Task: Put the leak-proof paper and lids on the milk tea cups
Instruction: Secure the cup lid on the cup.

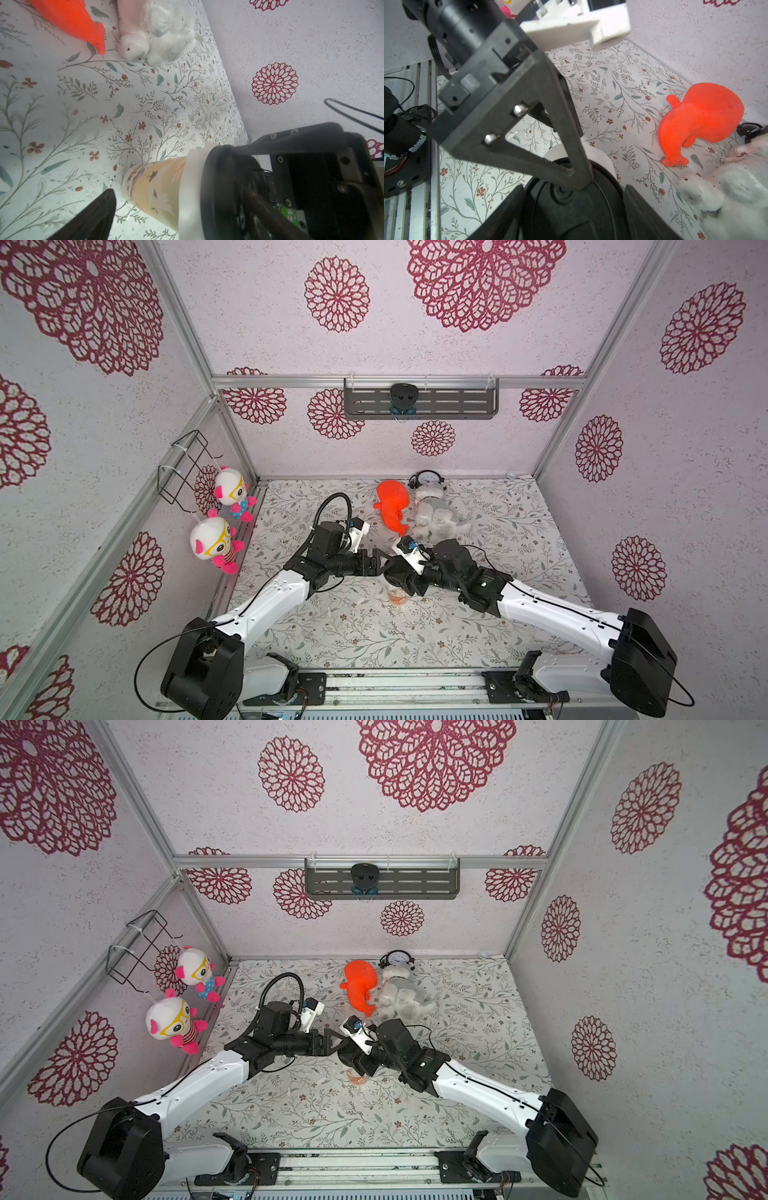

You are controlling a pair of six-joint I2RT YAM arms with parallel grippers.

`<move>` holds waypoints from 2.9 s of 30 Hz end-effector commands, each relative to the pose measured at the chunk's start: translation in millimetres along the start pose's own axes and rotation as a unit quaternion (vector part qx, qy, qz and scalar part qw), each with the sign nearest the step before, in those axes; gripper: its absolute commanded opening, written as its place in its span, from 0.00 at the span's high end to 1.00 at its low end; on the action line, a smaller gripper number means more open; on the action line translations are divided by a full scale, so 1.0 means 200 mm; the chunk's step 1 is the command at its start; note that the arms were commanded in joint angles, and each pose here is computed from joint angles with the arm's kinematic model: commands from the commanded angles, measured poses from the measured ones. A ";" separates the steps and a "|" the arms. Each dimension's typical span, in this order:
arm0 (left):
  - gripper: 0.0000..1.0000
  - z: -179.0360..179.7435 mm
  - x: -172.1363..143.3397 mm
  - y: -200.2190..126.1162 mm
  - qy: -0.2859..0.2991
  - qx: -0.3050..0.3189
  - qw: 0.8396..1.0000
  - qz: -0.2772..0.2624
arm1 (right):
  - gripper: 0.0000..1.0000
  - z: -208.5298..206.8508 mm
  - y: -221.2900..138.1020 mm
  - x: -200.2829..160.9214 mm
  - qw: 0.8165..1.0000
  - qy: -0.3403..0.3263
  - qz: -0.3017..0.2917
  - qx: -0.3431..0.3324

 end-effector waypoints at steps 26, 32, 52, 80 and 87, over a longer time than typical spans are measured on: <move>0.02 0.07 -0.19 0.10 -0.029 0.017 0.999 0.023 | 0.39 -0.04 0.01 -0.69 0.978 0.060 0.193 -0.045; 0.02 0.09 -0.26 0.14 -0.034 0.018 0.998 0.045 | 0.34 -0.03 0.01 -0.63 0.983 0.064 0.169 -0.041; 0.17 0.22 -0.48 0.15 -0.055 0.052 0.993 0.087 | 0.19 -0.04 -0.11 -0.03 0.987 0.155 0.002 0.034; 0.20 0.26 -0.50 0.17 -0.063 0.058 0.992 0.091 | 0.40 -0.16 -0.27 -0.09 0.906 0.384 -0.136 0.112; 0.20 0.24 -0.49 0.18 -0.062 0.052 0.993 0.090 | 0.42 -0.17 -0.22 -0.18 0.906 0.398 -0.104 0.096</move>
Point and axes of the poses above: each gripper's point midway between its finger pads, its own y axis out along the fingers, its own z axis along the line the jaws close on, x = y × z, the point moved 1 cm from there along -y, back along the fingers, and after that the axes turned 7 degrees about y, right-handed, at the moved point
